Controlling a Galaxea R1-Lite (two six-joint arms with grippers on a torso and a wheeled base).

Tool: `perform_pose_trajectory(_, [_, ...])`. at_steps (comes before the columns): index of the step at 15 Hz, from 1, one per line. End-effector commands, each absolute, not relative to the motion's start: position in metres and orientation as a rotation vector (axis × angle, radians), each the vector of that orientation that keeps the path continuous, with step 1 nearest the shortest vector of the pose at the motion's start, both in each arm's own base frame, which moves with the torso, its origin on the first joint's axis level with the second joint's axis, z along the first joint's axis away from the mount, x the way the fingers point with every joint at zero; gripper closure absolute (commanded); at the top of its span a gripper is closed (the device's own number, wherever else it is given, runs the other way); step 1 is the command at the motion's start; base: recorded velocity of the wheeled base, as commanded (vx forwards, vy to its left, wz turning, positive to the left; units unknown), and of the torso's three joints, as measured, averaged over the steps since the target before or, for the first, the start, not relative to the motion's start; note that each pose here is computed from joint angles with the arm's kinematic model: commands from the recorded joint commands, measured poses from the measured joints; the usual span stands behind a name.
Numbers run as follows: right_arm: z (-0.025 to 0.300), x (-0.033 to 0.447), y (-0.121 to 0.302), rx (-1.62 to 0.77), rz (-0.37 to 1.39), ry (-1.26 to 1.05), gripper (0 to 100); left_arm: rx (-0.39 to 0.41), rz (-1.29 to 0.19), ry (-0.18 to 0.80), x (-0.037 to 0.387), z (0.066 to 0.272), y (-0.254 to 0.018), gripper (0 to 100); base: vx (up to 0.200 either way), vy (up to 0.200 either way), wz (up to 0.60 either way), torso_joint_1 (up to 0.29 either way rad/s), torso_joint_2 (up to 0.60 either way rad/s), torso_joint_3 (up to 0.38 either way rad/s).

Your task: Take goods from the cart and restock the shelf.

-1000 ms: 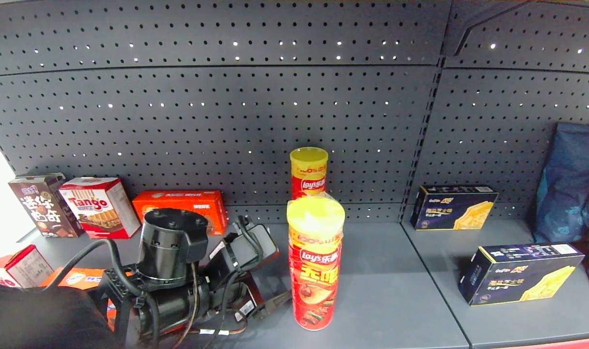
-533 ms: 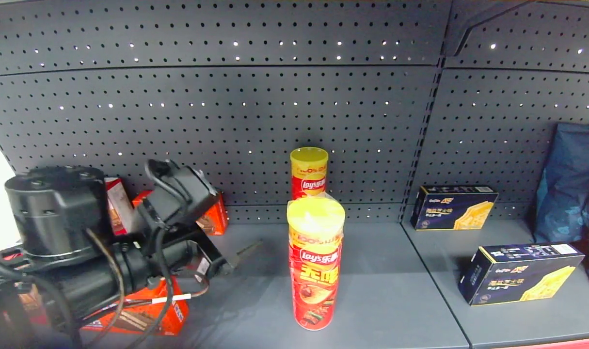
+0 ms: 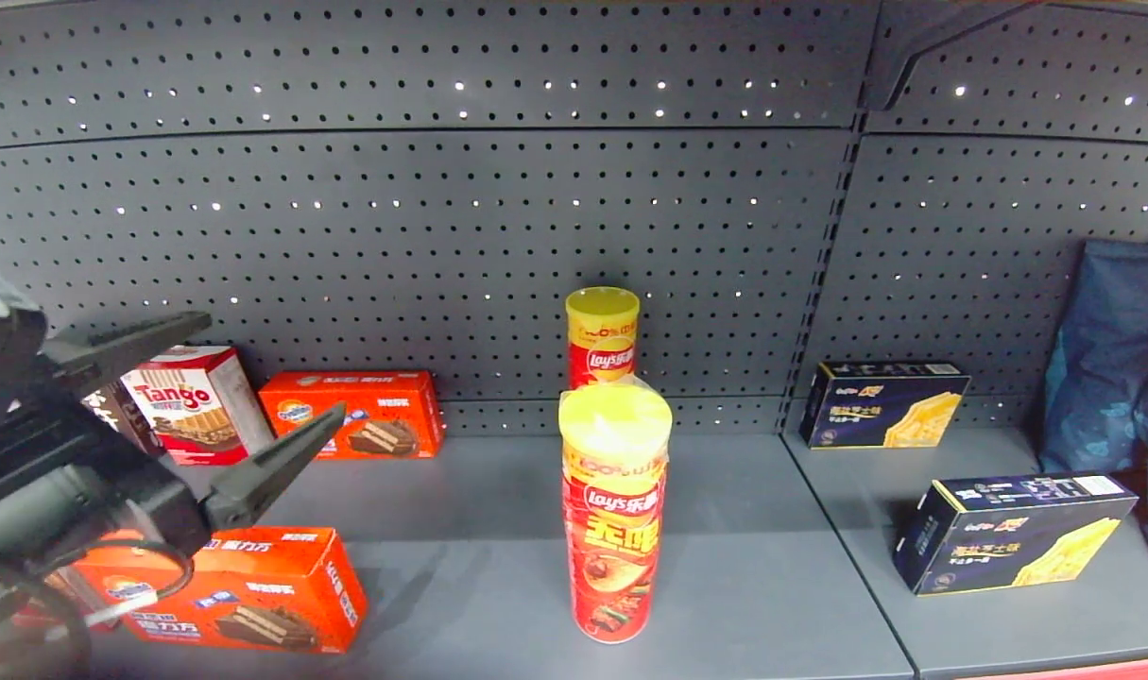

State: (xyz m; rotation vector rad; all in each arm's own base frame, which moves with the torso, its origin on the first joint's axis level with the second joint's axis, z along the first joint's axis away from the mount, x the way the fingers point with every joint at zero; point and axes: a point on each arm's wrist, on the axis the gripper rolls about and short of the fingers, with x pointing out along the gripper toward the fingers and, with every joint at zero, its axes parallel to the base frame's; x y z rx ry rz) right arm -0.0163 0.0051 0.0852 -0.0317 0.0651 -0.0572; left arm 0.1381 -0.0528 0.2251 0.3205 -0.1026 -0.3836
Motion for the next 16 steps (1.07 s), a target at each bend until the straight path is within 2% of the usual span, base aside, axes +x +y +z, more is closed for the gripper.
perform_pose_trajectory(1, [0.085, -0.016, 0.005, 0.016, -0.14, 0.059, 0, 0.311, -0.348, -0.138, 0.109, 0.217, -0.04, 0, 0.0, 0.0, 0.0, 0.0, 0.0, 0.0])
perform_pose_trajectory(2, [0.086, -0.016, 0.005, 0.014, -0.149, 0.054, 0, 0.309, -0.337, -0.139, 0.107, 0.216, -0.039, 0, 0.0, 0.0, 0.0, 0.0, 0.0, 0.0])
perform_pose_trajectory(5, [0.085, -0.018, 0.006, 0.011, -0.42, 0.028, 0, 0.271, -0.257, -0.169, 0.095, 0.22, -0.033, 0, 0.0, 0.0, 0.0, 0.0, 0.0, 0.0])
perform_pose_trajectory(6, [0.083, -0.02, 0.009, 0.003, -0.476, -0.009, 0, 0.271, -0.244, -0.166, 0.09, 0.215, -0.031, 0, 0.0, 0.0, 0.0, 0.0, 0.0, 0.0])
perform_pose_trajectory(7, [0.083, -0.022, 0.011, -0.003, -0.459, -0.033, 0, 0.27, -0.242, -0.169, 0.087, 0.213, -0.03, 0, 0.0, 0.0, 0.0, 0.0, 0.0, 0.0])
perform_pose_trajectory(8, [0.083, -0.021, 0.014, -0.008, -0.262, -0.033, 0, 0.268, -0.239, -0.176, 0.08, 0.208, -0.027, 0, 0.0, 0.0, 0.0, 0.0, 0.0, 0.0])
perform_pose_trajectory(9, [0.083, -0.021, 0.016, -0.029, -0.18, -0.032, 0, 0.265, -0.236, -0.188, 0.074, 0.206, -0.025, 0, 0.0, 0.0, 0.0, 0.0, 0.0, 0.0])
perform_pose_trajectory(10, [0.083, -0.021, 0.015, -0.028, -0.213, -0.03, 0, 0.263, -0.226, -0.21, 0.068, 0.206, -0.022, 0, 0.0, 0.0, 0.0, 0.0, 0.0, 0.0])
perform_pose_trajectory(12, [0.082, -0.022, 0.01, -0.022, -0.434, -0.03, 0, 0.256, -0.181, -0.214, 0.056, 0.2, -0.017, 0, 0.0, 0.0, 0.0, 0.0, 0.0, 0.0])
perform_pose_trajectory(14, [0.082, -0.022, 0.009, 0.001, -0.497, -0.038, 0, 0.26, -0.157, -0.201, 0.041, 0.189, -0.011, 0, 0.0, 0.0, 0.0, 0.0, 0.0, 0.0])
perform_pose_trajectory(16, [0.081, -0.022, 0.009, 0.022, -0.495, -0.05, 0, 0.266, -0.133, -0.149, 0.005, 0.153, 0.003, 0, 0.0, 0.0, 0.0, 0.0, 0.0, 0.0])
